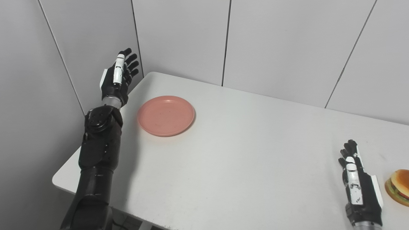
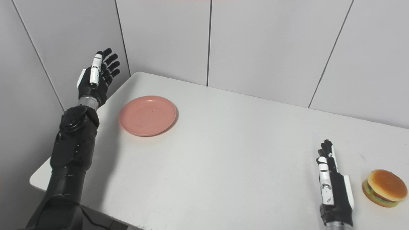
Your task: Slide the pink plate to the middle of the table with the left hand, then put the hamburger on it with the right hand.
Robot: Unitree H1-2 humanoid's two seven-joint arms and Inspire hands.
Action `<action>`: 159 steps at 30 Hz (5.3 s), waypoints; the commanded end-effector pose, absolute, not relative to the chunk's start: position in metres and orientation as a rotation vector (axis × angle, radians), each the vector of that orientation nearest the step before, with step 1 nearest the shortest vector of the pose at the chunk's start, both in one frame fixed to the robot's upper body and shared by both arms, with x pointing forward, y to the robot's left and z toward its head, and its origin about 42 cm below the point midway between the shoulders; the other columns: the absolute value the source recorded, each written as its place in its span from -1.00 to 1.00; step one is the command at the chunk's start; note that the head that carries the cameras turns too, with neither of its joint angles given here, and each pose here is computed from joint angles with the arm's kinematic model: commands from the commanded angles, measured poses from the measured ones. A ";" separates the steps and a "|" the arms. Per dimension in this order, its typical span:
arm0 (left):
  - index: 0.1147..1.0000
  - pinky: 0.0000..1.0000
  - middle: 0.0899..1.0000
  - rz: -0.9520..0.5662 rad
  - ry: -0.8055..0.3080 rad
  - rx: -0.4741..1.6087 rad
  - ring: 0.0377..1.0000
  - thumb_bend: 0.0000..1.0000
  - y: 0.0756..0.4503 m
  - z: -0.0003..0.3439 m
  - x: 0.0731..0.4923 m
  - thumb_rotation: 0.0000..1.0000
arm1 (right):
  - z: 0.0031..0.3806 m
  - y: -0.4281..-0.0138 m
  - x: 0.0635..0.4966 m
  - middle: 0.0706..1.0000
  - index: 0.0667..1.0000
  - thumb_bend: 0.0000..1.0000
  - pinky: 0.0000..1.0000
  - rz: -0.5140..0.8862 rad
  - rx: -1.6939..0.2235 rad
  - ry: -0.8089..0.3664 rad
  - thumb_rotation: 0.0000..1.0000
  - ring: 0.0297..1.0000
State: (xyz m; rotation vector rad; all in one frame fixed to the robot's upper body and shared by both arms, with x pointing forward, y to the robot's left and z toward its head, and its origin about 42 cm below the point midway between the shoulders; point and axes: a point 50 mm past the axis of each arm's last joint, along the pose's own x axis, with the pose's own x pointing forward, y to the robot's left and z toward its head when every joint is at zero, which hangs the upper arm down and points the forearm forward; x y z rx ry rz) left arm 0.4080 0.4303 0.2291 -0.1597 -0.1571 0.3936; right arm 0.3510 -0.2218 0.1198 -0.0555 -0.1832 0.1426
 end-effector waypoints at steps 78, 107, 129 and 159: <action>0.74 0.84 0.75 0.235 0.081 -0.274 0.77 -0.30 0.378 0.124 0.419 1.00 | 0.098 -0.223 0.331 1.00 1.00 -0.85 1.00 0.131 -0.080 -0.121 1.00 0.99; 0.71 0.75 0.73 0.041 0.181 -0.340 0.73 -0.33 0.309 0.108 0.413 0.98 | 0.102 -0.213 0.333 0.97 0.97 -0.71 0.99 0.130 -0.082 -0.135 1.00 0.96; 0.73 0.76 0.75 -0.262 0.266 -0.386 0.75 -0.35 0.204 0.118 0.390 1.00 | 0.109 -0.200 0.331 0.95 0.96 -0.64 0.97 0.112 -0.070 -0.122 1.00 0.93; 0.70 0.76 0.73 -0.379 0.242 -0.409 0.74 -0.32 0.155 0.123 0.373 1.00 | 0.129 -0.200 0.334 0.90 0.92 -0.61 0.90 0.039 -0.114 -0.169 1.00 0.91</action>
